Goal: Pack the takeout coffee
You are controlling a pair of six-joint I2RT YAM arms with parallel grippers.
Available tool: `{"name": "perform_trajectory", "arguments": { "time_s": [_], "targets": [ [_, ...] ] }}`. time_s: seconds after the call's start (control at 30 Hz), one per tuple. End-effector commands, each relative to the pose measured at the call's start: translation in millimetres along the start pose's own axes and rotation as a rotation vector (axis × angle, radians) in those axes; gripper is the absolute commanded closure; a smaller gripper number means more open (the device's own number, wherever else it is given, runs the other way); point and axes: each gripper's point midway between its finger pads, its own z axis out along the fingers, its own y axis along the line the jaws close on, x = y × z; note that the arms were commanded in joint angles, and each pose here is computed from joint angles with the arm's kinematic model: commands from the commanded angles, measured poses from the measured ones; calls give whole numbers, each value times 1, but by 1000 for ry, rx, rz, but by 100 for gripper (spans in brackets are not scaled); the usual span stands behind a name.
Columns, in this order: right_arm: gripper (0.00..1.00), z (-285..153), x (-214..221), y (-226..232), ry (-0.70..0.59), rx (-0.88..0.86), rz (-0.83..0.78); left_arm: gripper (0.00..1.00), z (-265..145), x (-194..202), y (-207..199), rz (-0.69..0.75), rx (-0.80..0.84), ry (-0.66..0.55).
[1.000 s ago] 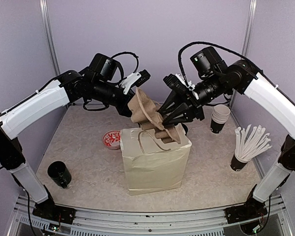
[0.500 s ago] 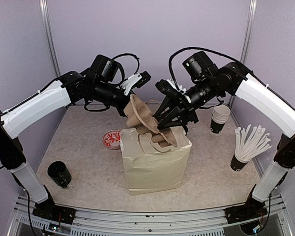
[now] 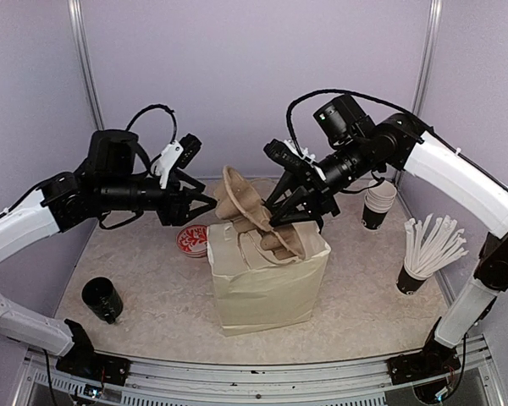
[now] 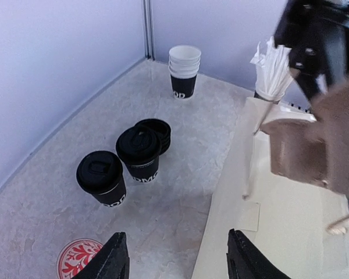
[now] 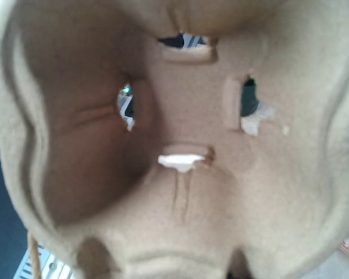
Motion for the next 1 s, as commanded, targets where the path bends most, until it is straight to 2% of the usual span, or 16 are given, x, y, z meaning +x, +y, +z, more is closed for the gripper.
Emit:
{"name": "perform_trajectory", "arguments": {
  "time_s": [0.0,0.1,0.27,0.4,0.83,0.97],
  "targets": [
    [72,-10,-11,9,-26,12,1,43,-40,-25,-29,97,52,-286],
    [72,-12,-10,7,-23,23,13,43,-54,-25,-56,120,130,-367],
    [72,-14,-7,3,-12,49,28,42,-45,-16,-81,116,189,-355],
    [72,-16,-4,1,-12,61,37,41,-36,-17,-101,125,254,-397],
    [72,-23,-4,-13,-10,127,55,43,-15,-1,-135,103,387,-336],
    [72,-22,0,-18,-4,143,74,48,-16,-2,-151,98,443,-312]
  ]
}}
